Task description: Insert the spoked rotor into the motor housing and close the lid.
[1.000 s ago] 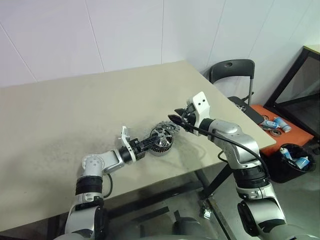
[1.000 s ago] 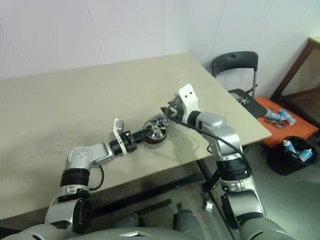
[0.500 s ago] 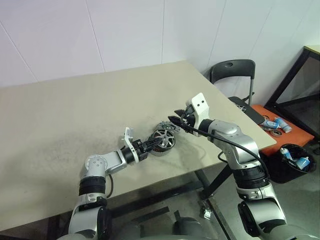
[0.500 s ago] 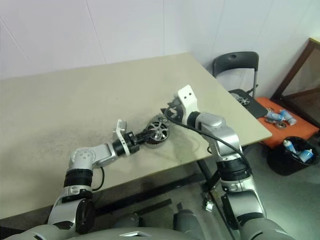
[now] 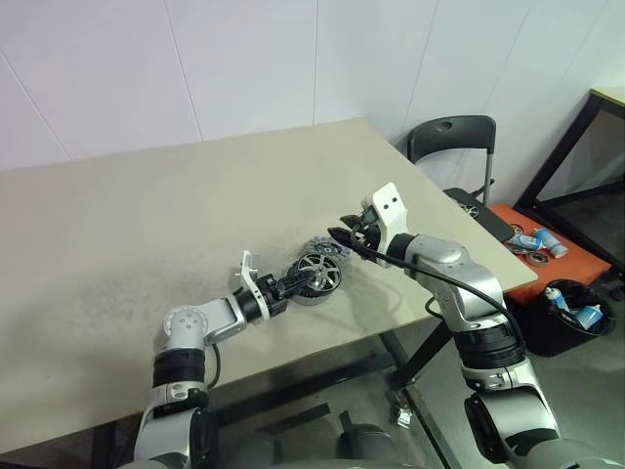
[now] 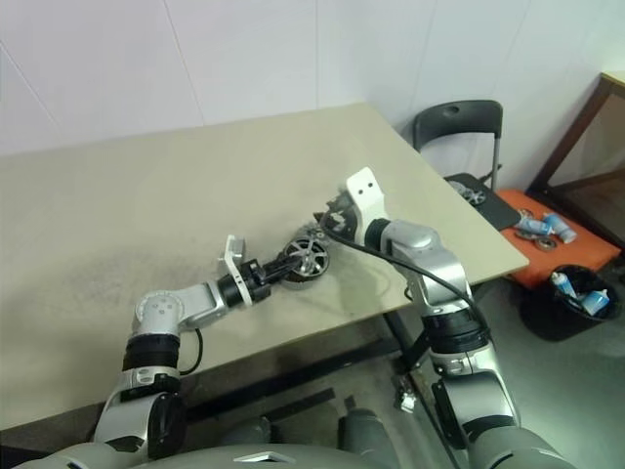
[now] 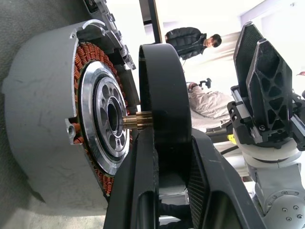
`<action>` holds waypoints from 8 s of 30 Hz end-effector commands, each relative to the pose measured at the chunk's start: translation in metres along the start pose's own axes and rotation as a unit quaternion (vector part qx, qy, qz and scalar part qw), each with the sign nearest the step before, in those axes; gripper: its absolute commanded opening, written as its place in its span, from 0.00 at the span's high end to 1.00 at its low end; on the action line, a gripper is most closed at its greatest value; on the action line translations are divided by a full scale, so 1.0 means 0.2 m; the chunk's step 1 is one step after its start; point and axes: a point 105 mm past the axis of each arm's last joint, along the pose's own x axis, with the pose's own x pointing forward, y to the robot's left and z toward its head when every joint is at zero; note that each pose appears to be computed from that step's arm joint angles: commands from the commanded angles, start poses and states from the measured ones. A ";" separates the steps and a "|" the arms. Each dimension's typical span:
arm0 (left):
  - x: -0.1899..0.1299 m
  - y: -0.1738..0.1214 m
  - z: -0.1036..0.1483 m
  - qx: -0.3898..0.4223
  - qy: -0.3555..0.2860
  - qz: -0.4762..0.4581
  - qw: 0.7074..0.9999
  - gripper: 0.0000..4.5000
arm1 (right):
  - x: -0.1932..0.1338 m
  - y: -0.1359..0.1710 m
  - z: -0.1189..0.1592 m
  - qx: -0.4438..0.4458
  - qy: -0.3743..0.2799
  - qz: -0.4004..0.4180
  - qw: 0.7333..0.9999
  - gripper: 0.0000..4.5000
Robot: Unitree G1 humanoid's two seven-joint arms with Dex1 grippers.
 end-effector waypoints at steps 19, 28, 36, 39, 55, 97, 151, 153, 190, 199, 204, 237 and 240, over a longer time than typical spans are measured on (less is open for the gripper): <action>-0.06 0.04 0.08 0.021 -0.034 0.019 0.999 0.42 | 0.01 0.01 0.04 -0.022 -0.012 0.002 1.000 0.58; -0.13 -0.02 0.19 0.041 -0.062 0.014 0.997 0.42 | 0.02 0.01 0.02 -0.017 -0.009 0.001 1.000 0.58; -0.21 -0.19 0.29 0.068 -0.097 -0.030 0.992 0.42 | 0.02 0.04 -0.01 -0.011 -0.006 0.007 1.000 0.58; -0.28 -0.22 0.35 0.084 -0.116 -0.021 0.990 0.42 | 0.02 0.04 -0.01 -0.006 -0.007 0.006 1.000 0.58; -0.41 -0.37 0.28 0.219 -0.047 0.020 0.974 0.41 | -0.25 0.21 0.04 -0.079 0.050 0.199 0.976 0.99; -0.43 -0.24 0.02 0.599 0.155 0.017 0.785 0.41 | -0.06 0.13 -0.15 -0.265 0.118 0.211 0.933 0.50; -0.51 0.09 0.05 0.574 0.145 0.042 0.805 0.41 | 0.08 0.14 0.03 -0.328 0.089 0.238 0.910 0.90; -0.51 0.09 0.05 0.574 0.142 0.044 0.805 0.41 | 0.08 0.15 0.03 -0.330 0.088 0.241 0.909 0.90; -0.52 0.15 0.06 0.567 0.141 0.064 0.809 0.41 | 0.03 0.20 0.02 -0.260 0.105 0.273 0.920 0.66; -0.53 0.23 0.08 0.575 0.138 0.059 0.804 0.41 | 0.11 0.15 -0.02 -0.227 0.112 0.249 0.935 0.66; -0.53 0.24 0.06 0.575 0.135 0.060 0.805 0.41 | 0.13 0.10 -0.08 -0.170 0.120 0.225 0.952 0.66; -0.34 -0.61 0.11 0.575 0.066 -0.059 0.813 0.41 | 0.09 0.17 -0.17 -0.154 0.127 0.226 0.953 0.77; -0.33 -0.62 0.10 0.572 0.065 -0.058 0.816 0.41 | 0.09 0.16 -0.17 -0.148 0.127 0.223 0.955 0.81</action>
